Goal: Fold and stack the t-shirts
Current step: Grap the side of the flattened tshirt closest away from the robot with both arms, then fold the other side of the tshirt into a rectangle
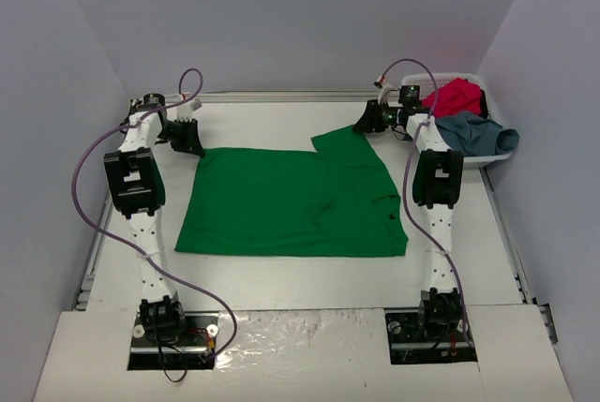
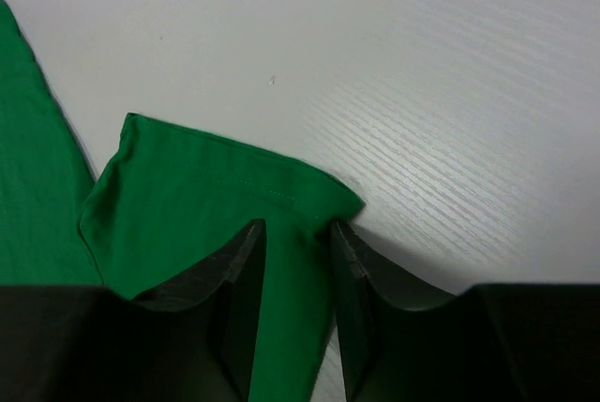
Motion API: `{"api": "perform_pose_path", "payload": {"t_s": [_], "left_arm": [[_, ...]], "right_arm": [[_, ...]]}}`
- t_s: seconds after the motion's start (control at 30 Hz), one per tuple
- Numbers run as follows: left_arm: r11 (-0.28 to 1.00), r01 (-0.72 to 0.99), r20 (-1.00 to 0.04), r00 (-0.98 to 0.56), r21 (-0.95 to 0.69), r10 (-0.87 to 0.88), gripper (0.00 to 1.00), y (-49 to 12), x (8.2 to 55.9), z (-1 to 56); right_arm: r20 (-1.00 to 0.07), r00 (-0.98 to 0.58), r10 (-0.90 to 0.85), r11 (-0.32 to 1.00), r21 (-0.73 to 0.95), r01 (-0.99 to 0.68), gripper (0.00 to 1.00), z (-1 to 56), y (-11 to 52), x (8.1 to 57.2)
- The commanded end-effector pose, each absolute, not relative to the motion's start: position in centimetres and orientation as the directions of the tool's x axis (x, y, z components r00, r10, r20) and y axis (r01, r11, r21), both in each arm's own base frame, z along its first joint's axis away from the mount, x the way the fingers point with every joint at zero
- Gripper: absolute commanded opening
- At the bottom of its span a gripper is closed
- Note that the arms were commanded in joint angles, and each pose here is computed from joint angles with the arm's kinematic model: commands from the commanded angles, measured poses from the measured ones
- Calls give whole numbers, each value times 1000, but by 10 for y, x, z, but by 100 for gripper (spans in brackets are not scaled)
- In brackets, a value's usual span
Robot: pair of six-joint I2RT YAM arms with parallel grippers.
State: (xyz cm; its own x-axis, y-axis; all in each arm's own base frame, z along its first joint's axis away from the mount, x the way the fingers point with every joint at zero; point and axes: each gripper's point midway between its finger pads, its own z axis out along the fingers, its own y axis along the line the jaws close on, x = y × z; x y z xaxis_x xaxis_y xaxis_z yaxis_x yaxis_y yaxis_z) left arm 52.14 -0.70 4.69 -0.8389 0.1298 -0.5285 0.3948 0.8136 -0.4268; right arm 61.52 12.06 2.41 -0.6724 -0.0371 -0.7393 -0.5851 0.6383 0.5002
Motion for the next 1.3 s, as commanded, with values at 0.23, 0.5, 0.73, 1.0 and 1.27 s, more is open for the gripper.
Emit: {"api": "perform_pose_path", "payload": {"t_s": [0.23, 0.5, 0.73, 1.0, 1.27], "left_arm": [[796, 433, -557, -817, -422, 148, 2, -11, 523, 61], [808, 435, -567, -809, -398, 156, 2, -12, 529, 64], [810, 445, -608, -781, -383, 142, 2, -14, 542, 87], [792, 484, -630, -758, -373, 167, 2, -20, 534, 113], [760, 518, -632, -752, -392, 187, 2, -27, 515, 119]], "right_arm": [[-652, -758, -30, 661, 556, -504, 9, -1, 112, 598], [-695, -718, -39, 700, 494, -516, 0, 14, 106, 614], [-750, -661, -37, 693, 457, -557, 0, 58, 106, 621], [-787, -616, -34, 675, 436, -595, 0, 112, 105, 609], [-779, -626, -32, 647, 462, -607, 0, 137, 107, 586]]}}
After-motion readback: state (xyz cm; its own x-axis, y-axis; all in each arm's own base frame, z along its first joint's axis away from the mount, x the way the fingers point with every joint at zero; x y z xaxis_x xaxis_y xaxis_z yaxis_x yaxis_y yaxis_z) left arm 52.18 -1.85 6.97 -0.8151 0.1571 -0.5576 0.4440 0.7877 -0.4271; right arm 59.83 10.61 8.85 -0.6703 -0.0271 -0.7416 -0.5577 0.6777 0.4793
